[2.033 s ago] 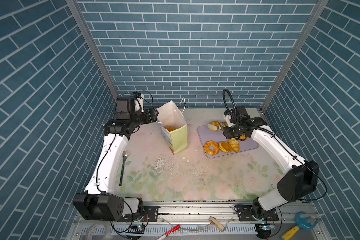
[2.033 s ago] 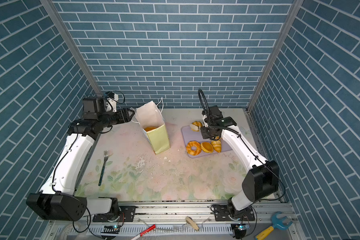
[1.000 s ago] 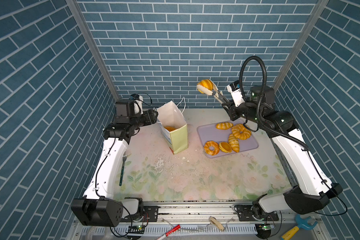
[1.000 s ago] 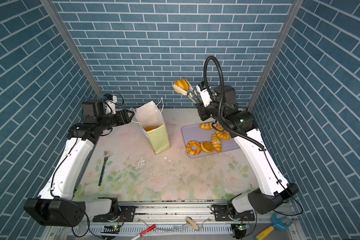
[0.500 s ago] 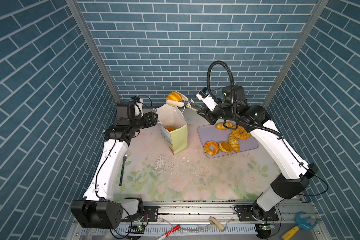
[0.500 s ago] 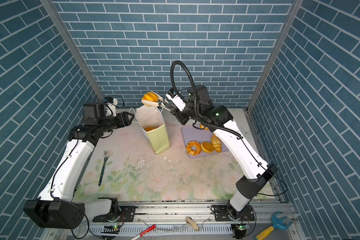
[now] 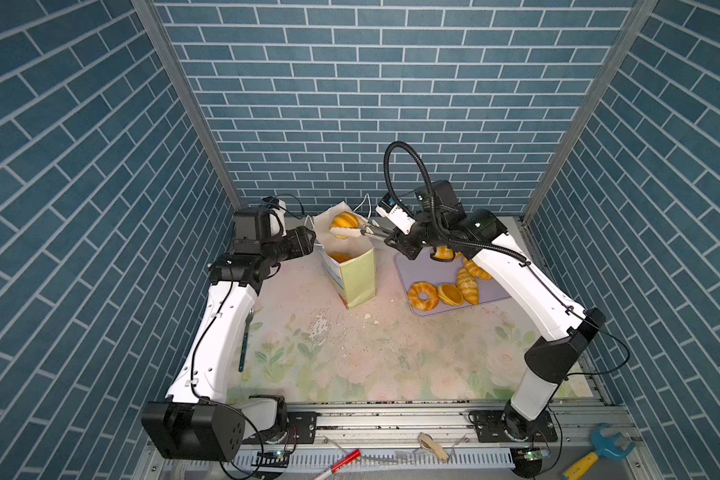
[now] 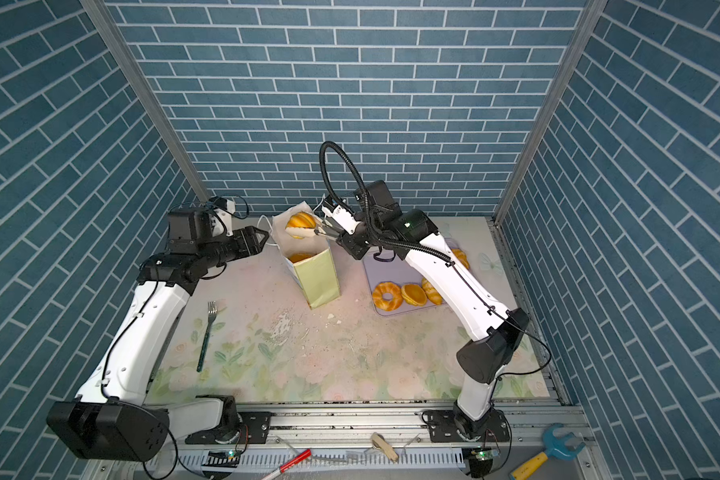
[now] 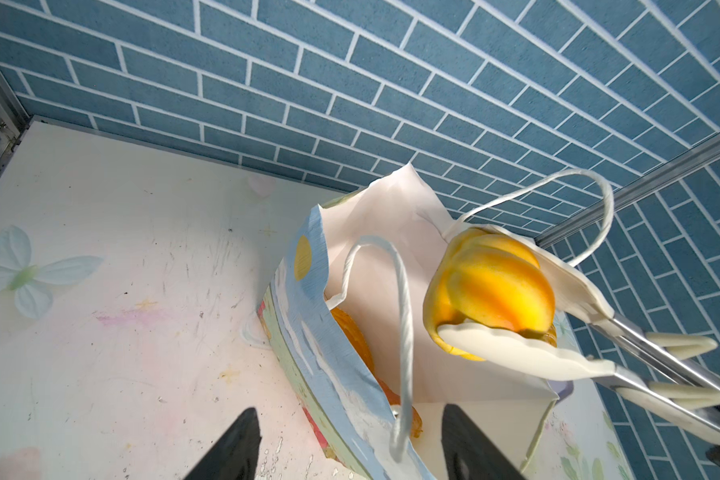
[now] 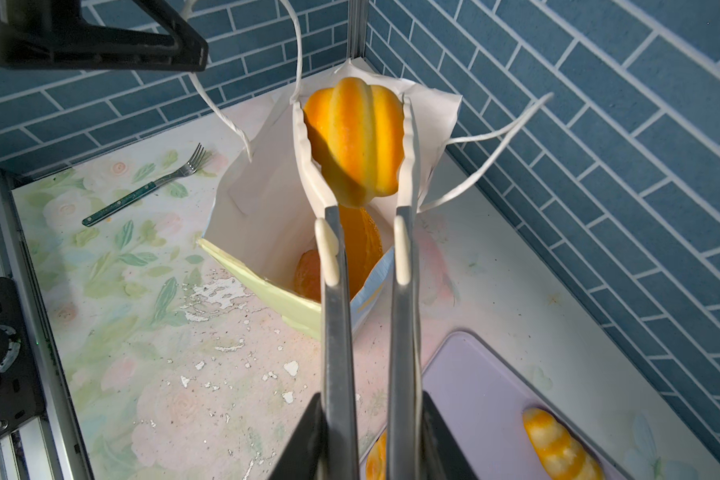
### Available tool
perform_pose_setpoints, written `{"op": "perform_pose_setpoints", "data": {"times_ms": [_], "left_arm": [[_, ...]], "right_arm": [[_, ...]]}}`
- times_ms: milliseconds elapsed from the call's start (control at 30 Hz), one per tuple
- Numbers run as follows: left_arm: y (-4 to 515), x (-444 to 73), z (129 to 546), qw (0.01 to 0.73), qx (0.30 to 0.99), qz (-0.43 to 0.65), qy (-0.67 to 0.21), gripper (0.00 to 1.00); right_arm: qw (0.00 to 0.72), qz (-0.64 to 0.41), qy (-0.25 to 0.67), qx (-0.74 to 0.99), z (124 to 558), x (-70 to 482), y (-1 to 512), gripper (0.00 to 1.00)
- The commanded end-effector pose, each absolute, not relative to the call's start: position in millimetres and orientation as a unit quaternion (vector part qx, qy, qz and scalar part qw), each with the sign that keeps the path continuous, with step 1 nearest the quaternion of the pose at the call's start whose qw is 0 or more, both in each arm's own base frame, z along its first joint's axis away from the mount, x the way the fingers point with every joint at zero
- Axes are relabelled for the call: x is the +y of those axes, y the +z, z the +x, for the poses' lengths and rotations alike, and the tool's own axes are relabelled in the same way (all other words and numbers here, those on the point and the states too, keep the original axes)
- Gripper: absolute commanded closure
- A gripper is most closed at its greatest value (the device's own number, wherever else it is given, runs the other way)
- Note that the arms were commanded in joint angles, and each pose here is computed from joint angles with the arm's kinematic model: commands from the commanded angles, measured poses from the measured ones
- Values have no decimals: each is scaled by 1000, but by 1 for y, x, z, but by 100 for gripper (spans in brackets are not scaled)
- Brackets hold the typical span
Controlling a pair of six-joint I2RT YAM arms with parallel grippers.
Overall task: Place the fake bread into the paper bag
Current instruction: 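Open the tongs with the right gripper to drop the bun into the bag, then move the open tongs back over the tray with the right gripper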
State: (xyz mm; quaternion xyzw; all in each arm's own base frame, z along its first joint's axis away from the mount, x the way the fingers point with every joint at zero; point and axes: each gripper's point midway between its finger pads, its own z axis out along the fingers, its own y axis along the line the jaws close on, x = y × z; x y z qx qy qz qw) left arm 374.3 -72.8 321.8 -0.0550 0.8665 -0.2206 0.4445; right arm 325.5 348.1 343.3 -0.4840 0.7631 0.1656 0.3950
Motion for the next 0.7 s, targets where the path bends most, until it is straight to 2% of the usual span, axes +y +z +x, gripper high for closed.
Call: {"op": "perform_pose_setpoints", "data": {"times_ms": [0, 300, 667], "left_arm": [[328, -71, 371, 458, 860, -58, -217, 29], [328, -72, 374, 457, 860, -58, -219, 29], [332, -74, 371, 461, 858, -53, -222, 29]], "right_arm": [[408, -503, 155, 746, 327, 352, 348, 62], [439, -497, 163, 731, 326, 352, 368, 54], [527, -426, 154, 720, 334, 312, 430, 53]]}}
